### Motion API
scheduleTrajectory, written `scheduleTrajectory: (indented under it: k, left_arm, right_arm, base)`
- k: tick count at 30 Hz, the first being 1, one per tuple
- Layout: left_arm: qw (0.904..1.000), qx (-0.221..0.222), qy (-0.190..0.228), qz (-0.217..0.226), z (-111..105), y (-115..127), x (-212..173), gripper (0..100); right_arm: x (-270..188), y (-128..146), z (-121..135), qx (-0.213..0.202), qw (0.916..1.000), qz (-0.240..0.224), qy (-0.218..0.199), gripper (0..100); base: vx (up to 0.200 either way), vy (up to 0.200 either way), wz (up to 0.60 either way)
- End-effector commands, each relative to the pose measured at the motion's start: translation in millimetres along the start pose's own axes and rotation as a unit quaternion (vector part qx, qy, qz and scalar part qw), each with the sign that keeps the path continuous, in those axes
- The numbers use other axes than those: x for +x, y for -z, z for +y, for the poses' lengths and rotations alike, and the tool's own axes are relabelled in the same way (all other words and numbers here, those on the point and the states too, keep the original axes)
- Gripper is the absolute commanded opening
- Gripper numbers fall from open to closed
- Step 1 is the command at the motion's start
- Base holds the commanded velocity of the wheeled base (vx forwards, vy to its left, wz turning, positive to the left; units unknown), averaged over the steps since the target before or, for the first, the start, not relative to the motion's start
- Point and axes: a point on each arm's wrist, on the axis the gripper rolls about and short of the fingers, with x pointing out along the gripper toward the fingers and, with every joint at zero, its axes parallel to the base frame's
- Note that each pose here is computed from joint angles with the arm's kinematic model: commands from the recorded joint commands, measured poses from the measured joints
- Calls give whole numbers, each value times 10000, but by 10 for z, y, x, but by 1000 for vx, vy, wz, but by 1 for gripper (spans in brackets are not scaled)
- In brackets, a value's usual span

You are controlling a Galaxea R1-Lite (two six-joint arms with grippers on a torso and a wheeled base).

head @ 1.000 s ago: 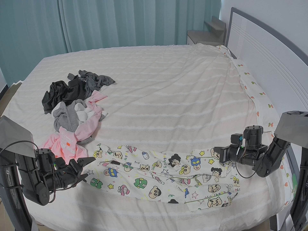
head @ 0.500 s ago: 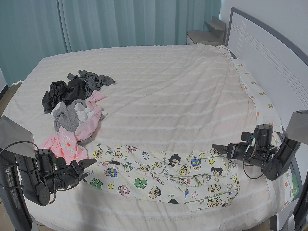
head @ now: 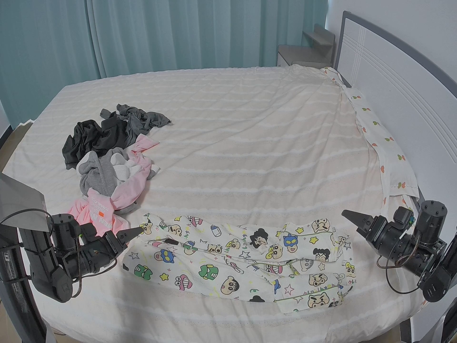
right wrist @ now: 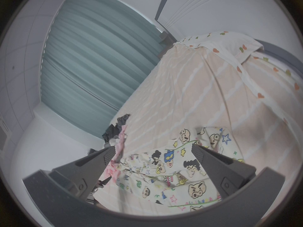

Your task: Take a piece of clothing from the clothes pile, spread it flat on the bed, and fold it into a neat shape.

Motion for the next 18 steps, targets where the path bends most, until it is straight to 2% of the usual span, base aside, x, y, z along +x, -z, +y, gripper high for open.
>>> scheduleTrajectory:
  k: [1, 3, 5, 7, 8, 9, 18]
  left_arm:
    - [9991, 389, 25, -164, -105, -222, 165, 100]
    - [9991, 375, -89, -156, -122, -274, 198, 100]
    - [9977, 492, -473, 10, -170, -407, 287, 100]
    - [9943, 623, -846, 165, -173, -458, 359, 100]
    - [9943, 623, -846, 165, -173, -458, 359, 100]
    - [9914, 674, -1102, 213, -211, -519, 450, 100]
    - [9903, 724, -1109, 415, -249, -479, 563, 100]
  right_arm:
    - [-22, 174, -125, 156, 9987, 418, 264, 100]
    - [-18, 183, -125, 162, 9985, 440, 266, 100]
    - [1, 207, -151, 183, 9980, 506, 328, 100]
    - [16, 221, -164, 195, 9977, 542, 358, 100]
    - [16, 221, -164, 195, 9977, 542, 358, 100]
    - [23, 230, -176, 202, 9974, 567, 386, 100]
    - [35, 279, -173, 195, 9967, 691, 392, 100]
  base:
    - [0, 0, 0]
    - [0, 0, 0]
    - [0, 0, 0]
    - [0, 0, 0]
    - [0, 0, 0]
    - [0, 0, 0]
    - [0, 0, 0]
